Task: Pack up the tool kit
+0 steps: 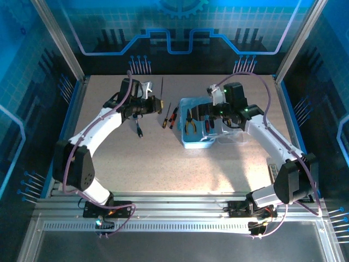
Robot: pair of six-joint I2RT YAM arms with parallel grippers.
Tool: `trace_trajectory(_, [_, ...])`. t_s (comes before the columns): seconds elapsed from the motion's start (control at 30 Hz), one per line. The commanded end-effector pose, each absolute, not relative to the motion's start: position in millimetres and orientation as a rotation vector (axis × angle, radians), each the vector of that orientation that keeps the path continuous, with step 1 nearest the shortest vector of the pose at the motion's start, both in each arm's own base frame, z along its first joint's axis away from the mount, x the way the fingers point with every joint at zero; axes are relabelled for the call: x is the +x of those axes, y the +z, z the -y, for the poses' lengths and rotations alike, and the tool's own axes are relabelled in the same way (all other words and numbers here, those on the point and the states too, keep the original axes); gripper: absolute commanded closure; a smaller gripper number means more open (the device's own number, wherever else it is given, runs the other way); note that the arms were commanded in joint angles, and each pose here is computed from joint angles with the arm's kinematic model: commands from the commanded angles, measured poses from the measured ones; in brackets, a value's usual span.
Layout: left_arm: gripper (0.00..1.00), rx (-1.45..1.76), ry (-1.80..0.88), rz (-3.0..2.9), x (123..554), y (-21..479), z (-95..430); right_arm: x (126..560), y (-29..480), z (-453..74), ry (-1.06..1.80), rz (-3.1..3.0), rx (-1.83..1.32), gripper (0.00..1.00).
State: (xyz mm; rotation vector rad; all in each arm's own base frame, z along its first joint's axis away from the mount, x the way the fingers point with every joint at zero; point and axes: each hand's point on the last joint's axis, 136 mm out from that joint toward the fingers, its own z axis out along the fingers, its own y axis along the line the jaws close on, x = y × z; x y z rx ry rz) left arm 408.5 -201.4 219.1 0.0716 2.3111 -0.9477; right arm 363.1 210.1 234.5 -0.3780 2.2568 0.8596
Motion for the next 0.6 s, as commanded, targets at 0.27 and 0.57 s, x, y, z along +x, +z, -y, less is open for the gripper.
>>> trace_trajectory(0.27, [1.0,0.388,-1.262,-2.164,361,250,281,386,283,-243,1.164,-2.031,-0.266,0.27])
trace_trajectory(0.57, [1.0,0.443,-1.259,-2.176,354,253,291,393,280,-266,1.215,-2.022,-0.259,0.33])
